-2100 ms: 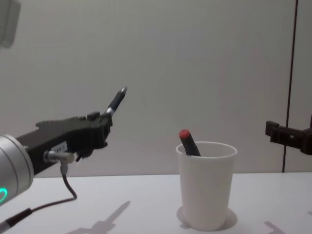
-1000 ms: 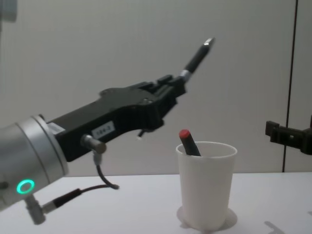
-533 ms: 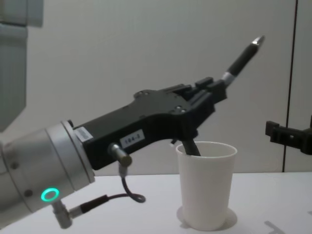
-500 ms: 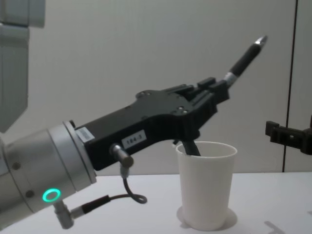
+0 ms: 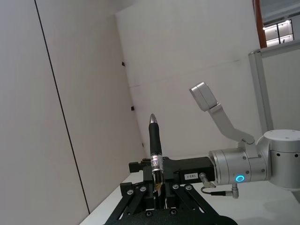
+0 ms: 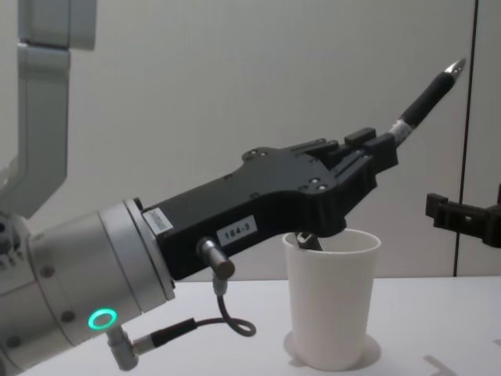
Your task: Place the pen into the pen holder.
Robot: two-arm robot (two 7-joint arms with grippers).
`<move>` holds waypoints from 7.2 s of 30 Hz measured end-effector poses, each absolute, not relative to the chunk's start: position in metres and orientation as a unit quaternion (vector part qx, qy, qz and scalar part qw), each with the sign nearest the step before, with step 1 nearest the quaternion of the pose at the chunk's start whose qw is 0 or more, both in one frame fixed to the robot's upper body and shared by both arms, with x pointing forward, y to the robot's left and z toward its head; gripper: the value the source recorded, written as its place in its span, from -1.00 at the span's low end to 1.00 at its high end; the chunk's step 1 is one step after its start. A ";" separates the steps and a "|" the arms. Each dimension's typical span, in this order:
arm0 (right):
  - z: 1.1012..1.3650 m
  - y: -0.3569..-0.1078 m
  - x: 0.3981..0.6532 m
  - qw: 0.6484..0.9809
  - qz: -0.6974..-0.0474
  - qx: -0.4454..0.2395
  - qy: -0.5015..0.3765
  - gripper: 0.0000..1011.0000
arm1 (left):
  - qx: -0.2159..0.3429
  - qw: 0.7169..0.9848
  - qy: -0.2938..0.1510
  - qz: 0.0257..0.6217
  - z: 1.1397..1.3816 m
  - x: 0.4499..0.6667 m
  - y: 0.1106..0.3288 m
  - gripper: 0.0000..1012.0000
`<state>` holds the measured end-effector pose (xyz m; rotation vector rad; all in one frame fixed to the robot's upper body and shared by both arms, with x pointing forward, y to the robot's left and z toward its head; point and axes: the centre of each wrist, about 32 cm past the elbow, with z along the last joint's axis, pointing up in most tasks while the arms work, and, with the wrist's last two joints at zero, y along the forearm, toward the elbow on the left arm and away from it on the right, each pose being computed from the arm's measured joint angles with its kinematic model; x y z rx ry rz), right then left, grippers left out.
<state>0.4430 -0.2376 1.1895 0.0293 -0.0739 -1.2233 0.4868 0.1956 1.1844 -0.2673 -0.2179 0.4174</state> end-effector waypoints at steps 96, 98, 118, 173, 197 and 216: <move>1.226 -0.269 0.404 0.901 -0.326 0.175 0.226 0.98 | -0.132 0.966 -0.109 0.194 1.184 0.489 0.192 -0.75; 1.225 -0.267 0.405 0.900 -0.324 0.178 0.232 0.98 | -0.132 0.966 -0.109 0.194 1.184 0.489 0.192 -0.75; 1.219 -0.250 0.409 0.882 -0.312 0.206 0.286 0.98 | -0.132 0.966 -0.109 0.194 1.184 0.489 0.192 -0.75; 1.221 -0.243 0.405 0.872 -0.323 0.248 0.270 0.98 | -0.132 0.966 -0.109 0.194 1.184 0.489 0.192 -0.75; 1.221 -0.243 0.406 0.874 -0.329 0.245 0.261 0.45 | -0.132 0.966 -0.109 0.194 1.184 0.489 0.192 -0.75; 1.221 -0.243 0.406 0.874 -0.330 0.245 0.260 -0.76 | -0.132 0.966 -0.109 0.194 1.184 0.489 0.192 -0.75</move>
